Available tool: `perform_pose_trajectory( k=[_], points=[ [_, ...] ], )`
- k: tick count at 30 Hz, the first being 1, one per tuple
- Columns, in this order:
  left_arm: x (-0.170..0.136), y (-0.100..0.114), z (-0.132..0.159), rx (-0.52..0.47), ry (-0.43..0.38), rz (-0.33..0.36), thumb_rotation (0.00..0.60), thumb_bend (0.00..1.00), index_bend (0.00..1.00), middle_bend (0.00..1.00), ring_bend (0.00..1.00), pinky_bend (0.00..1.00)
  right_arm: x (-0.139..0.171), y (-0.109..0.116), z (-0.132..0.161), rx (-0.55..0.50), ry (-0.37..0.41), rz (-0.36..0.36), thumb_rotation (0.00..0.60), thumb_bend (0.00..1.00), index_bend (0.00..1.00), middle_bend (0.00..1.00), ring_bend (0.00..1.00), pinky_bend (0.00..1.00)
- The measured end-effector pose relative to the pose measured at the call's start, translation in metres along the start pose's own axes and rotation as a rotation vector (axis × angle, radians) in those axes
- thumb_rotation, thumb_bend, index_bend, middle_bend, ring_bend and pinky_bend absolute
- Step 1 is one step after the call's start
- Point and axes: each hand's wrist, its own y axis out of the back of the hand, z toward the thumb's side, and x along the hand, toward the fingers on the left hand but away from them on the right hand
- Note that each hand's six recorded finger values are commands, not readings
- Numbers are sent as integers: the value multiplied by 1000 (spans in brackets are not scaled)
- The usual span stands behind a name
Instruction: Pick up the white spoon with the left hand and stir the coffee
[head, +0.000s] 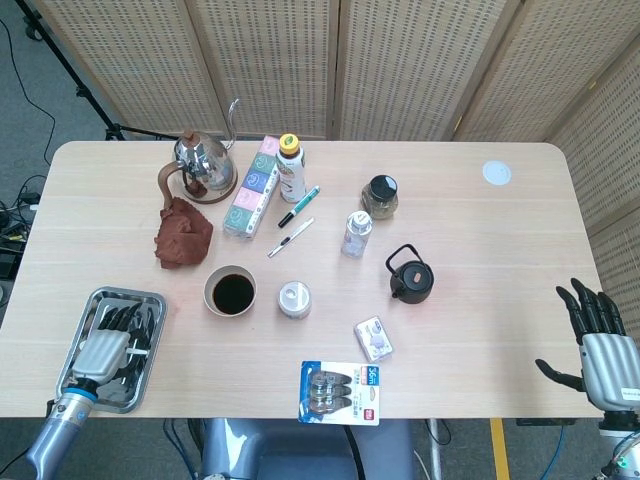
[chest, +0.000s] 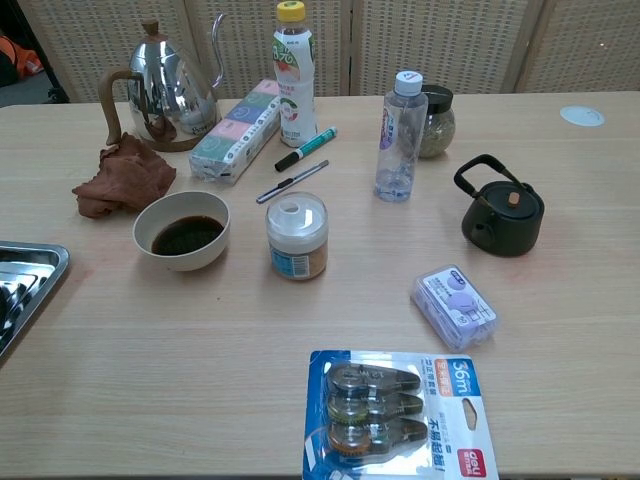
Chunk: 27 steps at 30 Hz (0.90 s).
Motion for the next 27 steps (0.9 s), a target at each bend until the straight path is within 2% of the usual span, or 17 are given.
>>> perform_pose_trajectory(
  k=[17,27],
  points=[
    [1,0,-1,1,7,3,600,416,612,0,0,0,0,-1,0,-1,-1,5,600,0,0,0,0,0],
    [-6,15,5,-32,-16,52,600,421,613,0,0,0,0,-1,0,-2,1,8,600,0,0,0,0,0]
  ],
)
